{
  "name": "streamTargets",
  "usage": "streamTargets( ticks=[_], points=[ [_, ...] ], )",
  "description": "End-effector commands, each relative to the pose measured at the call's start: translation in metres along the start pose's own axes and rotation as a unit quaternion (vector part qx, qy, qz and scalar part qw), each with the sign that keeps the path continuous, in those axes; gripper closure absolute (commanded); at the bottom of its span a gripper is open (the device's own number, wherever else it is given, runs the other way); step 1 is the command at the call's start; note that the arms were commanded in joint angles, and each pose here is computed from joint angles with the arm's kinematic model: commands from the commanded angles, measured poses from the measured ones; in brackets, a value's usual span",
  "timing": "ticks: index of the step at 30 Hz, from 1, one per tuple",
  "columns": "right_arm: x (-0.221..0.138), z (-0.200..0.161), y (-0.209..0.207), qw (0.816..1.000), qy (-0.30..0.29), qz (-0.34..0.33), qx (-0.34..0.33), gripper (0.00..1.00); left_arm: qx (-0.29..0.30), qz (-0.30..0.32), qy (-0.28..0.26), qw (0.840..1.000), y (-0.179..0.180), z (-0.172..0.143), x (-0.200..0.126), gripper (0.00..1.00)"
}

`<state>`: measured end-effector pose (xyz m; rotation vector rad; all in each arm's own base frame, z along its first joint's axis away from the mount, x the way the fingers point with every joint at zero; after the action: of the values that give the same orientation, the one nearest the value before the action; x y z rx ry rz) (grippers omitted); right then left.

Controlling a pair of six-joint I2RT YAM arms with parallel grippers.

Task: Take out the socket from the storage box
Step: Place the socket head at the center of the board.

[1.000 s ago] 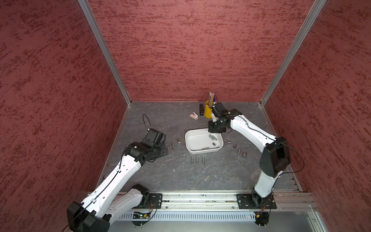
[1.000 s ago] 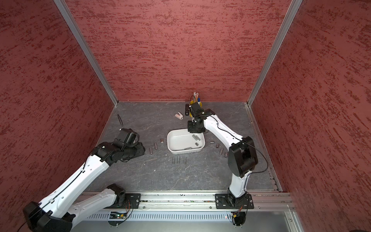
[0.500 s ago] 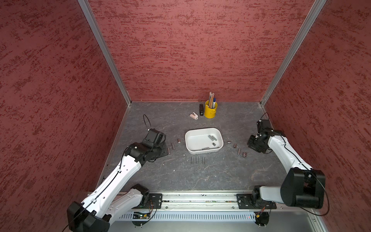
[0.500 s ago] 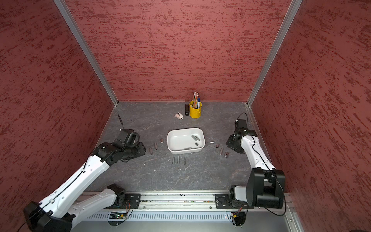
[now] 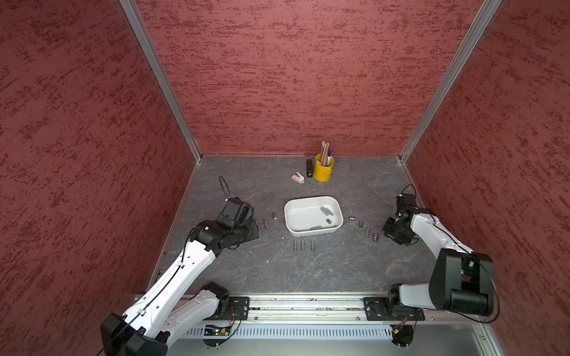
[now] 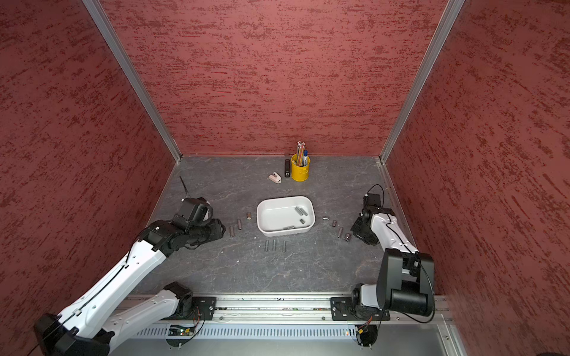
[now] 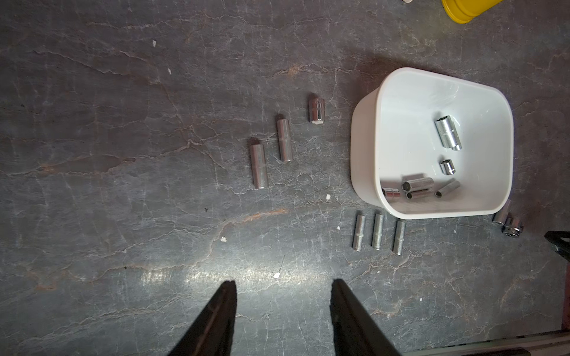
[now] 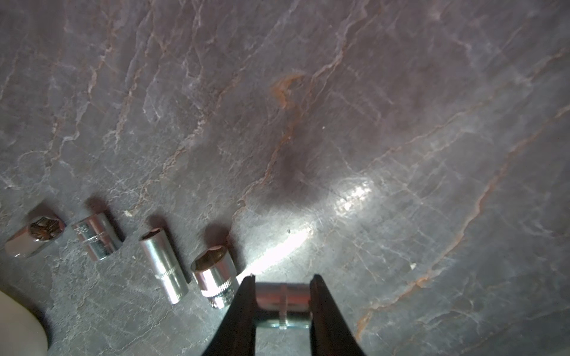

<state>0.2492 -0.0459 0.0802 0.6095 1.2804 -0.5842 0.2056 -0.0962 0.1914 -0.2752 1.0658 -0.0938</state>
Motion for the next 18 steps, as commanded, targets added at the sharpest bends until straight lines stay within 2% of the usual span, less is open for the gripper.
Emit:
streamTargets(
  ticks=[1,18],
  points=[
    [0.007,0.003,0.002,1.000,-0.001,0.007,0.007,0.73,0.006,-0.010,-0.010,1.000,-0.001,0.002,-0.001,0.48],
    [0.036,-0.004,0.004,0.999,0.048,-0.006,0.008,0.62,0.010,-0.017,-0.012,1.000,-0.003,0.000,-0.004,0.45]
  ],
)
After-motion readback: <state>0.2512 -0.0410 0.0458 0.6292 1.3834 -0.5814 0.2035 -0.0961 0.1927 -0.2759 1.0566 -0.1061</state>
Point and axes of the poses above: each gripper's point midway between its finger pads, its own x axis out along the fingers, its own y axis along the line the jaws close on, z = x × y, the point moved 3 cm from there along -x, back along the fingers, and after that the axes turned 6 degrees about x, right-handed, at the moved point
